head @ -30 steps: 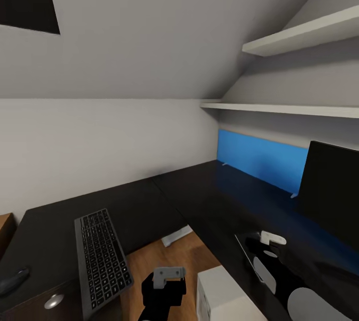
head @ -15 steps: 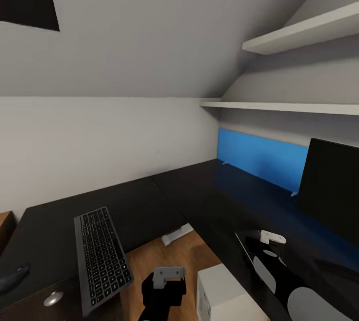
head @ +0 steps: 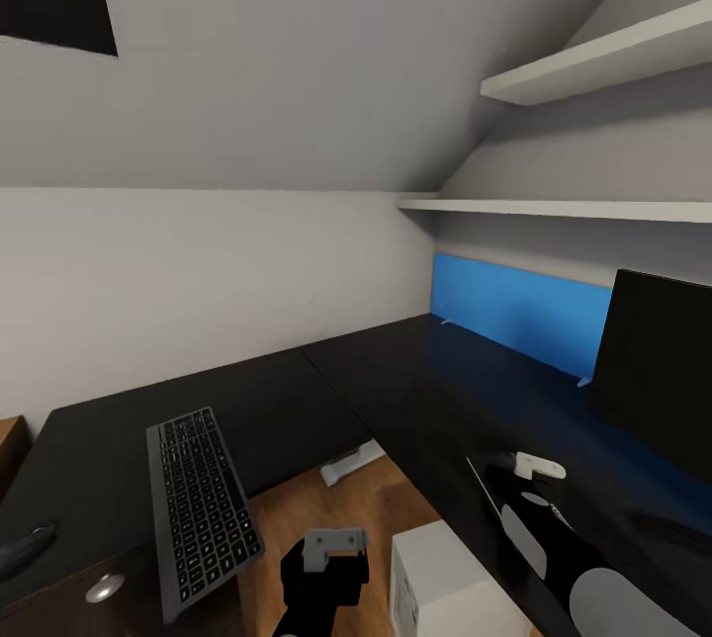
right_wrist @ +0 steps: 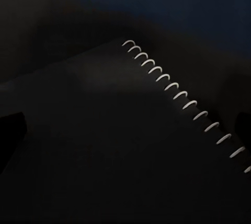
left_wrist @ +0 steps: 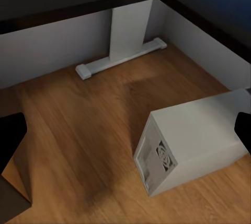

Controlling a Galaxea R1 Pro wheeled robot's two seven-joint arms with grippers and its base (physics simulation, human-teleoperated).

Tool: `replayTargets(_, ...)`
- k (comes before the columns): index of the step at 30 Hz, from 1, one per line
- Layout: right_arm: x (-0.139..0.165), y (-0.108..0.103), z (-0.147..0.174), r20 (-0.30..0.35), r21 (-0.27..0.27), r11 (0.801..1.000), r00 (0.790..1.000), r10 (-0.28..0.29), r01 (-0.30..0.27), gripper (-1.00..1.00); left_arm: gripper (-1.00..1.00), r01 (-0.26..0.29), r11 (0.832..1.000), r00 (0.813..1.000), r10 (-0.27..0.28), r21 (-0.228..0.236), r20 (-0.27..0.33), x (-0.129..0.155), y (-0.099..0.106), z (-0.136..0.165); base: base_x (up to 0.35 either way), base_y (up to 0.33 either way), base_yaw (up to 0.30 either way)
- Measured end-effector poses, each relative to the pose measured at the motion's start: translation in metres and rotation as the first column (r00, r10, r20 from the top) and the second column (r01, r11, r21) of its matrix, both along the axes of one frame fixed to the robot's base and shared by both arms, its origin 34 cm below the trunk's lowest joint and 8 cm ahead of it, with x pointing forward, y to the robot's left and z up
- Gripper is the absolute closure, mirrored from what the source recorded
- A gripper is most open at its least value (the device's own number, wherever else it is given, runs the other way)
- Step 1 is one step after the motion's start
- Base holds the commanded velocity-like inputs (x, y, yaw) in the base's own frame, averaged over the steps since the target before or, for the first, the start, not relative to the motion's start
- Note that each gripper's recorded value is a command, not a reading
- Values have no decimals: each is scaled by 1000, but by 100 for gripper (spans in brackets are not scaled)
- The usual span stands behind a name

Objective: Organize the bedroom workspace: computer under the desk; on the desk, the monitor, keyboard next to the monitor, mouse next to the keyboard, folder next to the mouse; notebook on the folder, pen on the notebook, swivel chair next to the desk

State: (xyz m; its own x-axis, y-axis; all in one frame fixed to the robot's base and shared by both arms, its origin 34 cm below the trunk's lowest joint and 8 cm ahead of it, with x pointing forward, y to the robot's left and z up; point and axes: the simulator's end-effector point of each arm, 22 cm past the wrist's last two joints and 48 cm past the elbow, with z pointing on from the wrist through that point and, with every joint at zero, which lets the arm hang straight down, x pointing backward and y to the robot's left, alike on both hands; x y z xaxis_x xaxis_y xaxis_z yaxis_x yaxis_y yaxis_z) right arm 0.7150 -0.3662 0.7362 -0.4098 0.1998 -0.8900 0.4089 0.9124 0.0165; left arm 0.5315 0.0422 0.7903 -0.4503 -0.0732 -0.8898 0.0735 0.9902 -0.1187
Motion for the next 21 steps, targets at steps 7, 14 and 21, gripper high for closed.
replayTargets(7, 0, 0, 0, 0, 0, 1000, 1000, 0, 0, -100, -100, -4, 1000, 1000, 4, 0, 1, 1, 2, 0, 0, 0, 0)
replayTargets(14, 1, 1, 0, 0, 2, 1000, 1000, 3, -3, -100, -100, -7, 1000, 1000, 7, 1, -2, 2, 4, -1, -126, 0, 0)
replayTargets(21, 0, 1, 0, 1, 1, 1000, 1000, 2, -2, -100, -100, -8, 1000, 1000, 8, 1, -1, 2, 4, -1, -110, 0, 0)
